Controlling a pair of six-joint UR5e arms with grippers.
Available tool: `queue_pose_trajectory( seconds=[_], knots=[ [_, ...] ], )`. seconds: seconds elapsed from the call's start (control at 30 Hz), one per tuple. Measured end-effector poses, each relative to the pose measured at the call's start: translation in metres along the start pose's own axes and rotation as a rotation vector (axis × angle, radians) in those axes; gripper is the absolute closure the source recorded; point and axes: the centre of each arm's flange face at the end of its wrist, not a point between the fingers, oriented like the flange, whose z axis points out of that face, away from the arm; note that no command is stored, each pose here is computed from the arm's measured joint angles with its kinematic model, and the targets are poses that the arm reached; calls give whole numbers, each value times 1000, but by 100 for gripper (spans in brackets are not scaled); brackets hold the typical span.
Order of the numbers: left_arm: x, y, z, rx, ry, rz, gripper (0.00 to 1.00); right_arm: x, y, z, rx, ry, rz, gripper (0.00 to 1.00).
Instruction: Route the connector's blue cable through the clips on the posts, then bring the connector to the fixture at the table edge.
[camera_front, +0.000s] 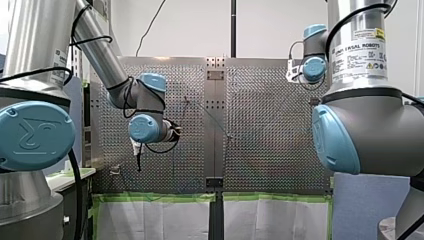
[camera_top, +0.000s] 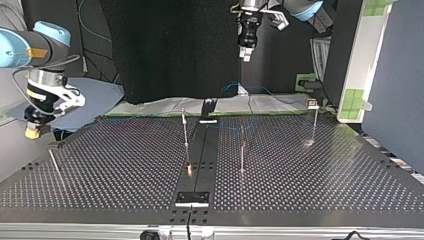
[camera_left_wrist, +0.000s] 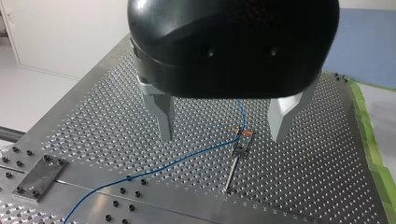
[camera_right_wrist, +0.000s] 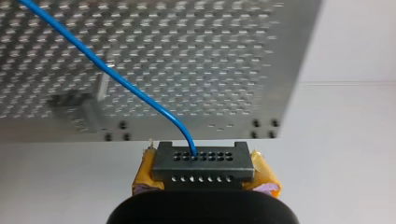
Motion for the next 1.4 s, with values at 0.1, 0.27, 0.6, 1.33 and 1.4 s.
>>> queue_pose_trajectory(
  seconds=[0.1,0.27,0.6,1.33,1.4],
  knots=[
    [0,0,0,0,0,4,0,-16,1,5,-4,-19,-6,100],
    [0,1,1,-2,-2,5,0,-40,3,16,-6,-36,-9,100],
    [-1,3,3,-9,-5,6,0,-76,9,32,-9,-55,-16,100],
    [-3,5,7,-18,-10,37,0,-99,15,54,104,-12,-47,100],
    [-3,5,8,-19,-15,45,0,-99,22,57,108,-12,-48,100]
  ],
)
